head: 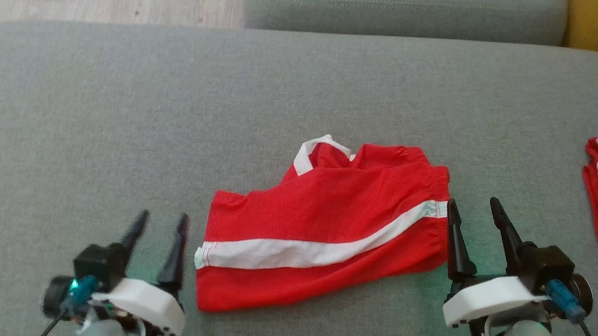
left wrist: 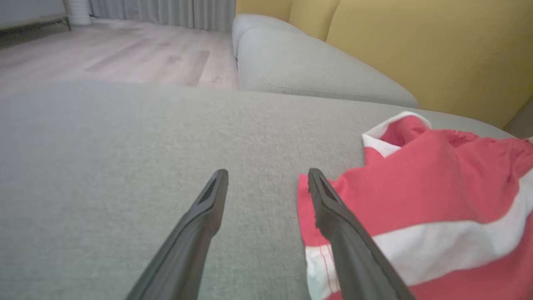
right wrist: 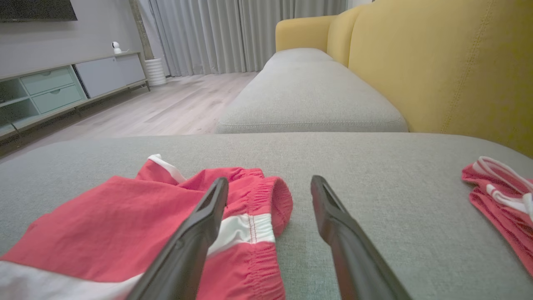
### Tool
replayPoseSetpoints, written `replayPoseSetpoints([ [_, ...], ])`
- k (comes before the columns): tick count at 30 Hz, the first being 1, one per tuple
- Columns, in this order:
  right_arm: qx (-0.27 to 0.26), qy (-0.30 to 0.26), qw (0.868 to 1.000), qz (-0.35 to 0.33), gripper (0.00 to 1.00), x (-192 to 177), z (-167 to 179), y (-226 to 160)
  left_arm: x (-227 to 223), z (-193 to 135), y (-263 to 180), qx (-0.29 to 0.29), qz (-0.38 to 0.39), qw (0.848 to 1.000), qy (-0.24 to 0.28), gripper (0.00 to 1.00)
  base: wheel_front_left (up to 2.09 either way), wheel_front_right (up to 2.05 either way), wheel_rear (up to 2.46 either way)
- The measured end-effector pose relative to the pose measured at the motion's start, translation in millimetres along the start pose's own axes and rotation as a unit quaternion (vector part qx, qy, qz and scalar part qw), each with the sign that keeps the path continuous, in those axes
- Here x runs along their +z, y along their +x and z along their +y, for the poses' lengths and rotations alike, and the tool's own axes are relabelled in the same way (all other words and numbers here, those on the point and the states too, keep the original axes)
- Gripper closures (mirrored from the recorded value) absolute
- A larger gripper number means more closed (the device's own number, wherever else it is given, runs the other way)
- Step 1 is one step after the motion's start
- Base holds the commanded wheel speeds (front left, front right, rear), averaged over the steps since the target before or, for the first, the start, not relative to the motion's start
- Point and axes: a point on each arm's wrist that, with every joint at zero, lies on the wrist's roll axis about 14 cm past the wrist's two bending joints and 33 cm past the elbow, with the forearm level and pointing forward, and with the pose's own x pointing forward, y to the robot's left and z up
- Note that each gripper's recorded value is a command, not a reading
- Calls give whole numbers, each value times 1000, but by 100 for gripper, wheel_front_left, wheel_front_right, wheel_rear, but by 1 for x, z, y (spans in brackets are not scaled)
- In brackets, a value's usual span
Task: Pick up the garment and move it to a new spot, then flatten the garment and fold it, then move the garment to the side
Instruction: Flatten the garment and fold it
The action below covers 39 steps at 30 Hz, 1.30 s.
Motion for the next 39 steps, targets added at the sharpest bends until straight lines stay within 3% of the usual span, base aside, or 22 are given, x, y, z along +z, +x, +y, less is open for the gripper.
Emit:
replayPoseSetpoints([
  [3,0,-9,1000,-8,0,6,0,-4,20,10,-4,29,-37,999,25,0,0,0,0],
  [8,1,-23,1000,-4,0,4,0,-8,12,13,-24,53,-41,997,34,0,0,0,0],
  [15,1,-18,1000,19,0,-13,2,-17,3,8,-33,40,-35,998,25,0,0,0,0],
  [28,-1,-10,999,43,0,-29,0,-20,-36,-30,-16,-33,38,994,-99,0,0,0,0],
  [33,-9,-7,998,54,0,-36,-5,-22,-39,-58,-4,-73,56,988,-125,0,0,0,0],
  [39,-15,-2,998,59,0,-40,-8,-22,-50,-47,-3,-63,77,987,-130,0,0,0,0],
])
